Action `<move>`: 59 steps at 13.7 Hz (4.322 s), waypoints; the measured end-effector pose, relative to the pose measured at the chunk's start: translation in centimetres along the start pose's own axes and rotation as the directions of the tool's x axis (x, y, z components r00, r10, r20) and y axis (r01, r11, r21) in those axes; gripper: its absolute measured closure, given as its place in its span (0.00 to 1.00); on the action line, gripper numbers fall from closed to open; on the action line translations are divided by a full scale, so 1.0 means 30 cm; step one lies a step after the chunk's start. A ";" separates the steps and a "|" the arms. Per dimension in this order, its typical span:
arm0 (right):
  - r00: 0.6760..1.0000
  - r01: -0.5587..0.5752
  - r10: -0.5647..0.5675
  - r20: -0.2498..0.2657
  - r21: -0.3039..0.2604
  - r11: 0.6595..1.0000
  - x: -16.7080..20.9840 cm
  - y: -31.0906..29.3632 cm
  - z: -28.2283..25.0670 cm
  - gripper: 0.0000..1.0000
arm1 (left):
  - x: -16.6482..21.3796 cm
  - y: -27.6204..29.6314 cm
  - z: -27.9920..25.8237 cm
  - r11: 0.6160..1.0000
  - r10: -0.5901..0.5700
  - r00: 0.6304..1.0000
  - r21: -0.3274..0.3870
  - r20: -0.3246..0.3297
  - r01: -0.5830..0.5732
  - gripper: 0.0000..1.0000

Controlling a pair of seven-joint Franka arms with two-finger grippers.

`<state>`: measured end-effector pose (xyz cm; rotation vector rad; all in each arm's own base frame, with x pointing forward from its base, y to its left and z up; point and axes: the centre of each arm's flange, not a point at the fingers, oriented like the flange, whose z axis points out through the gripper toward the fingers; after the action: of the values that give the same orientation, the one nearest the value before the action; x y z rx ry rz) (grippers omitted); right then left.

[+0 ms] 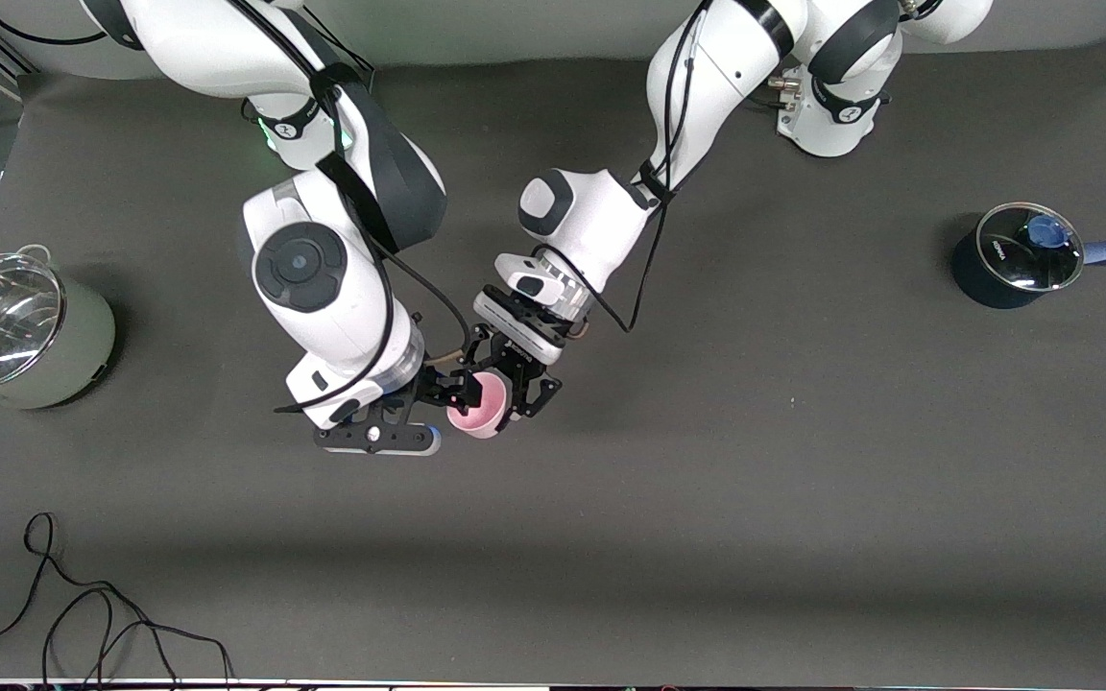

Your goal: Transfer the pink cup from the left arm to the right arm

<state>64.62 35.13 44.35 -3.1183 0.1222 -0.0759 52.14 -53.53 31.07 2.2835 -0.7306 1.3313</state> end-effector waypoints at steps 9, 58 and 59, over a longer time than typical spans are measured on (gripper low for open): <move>1.000 0.011 -0.011 0.024 -0.016 1.000 -0.022 -0.046 0.076 0.25 | 0.002 -0.001 0.000 1.000 0.000 1.000 0.002 -0.002 0.000 0.30; 0.929 0.351 -0.357 0.101 0.069 0.934 0.246 1.914 0.671 0.97 | 0.546 -1.255 -1.103 0.952 -0.277 0.314 0.214 0.908 0.219 0.00; 0.929 0.351 -0.356 0.097 0.066 0.934 0.251 1.917 0.666 0.97 | 0.524 -1.236 -1.102 0.924 -0.363 0.273 0.305 0.891 0.233 0.00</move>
<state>68.64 -22.44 23.49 -3.0466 -0.4388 0.0834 59.14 -9.25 57.59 2.9899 -0.4318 -0.3394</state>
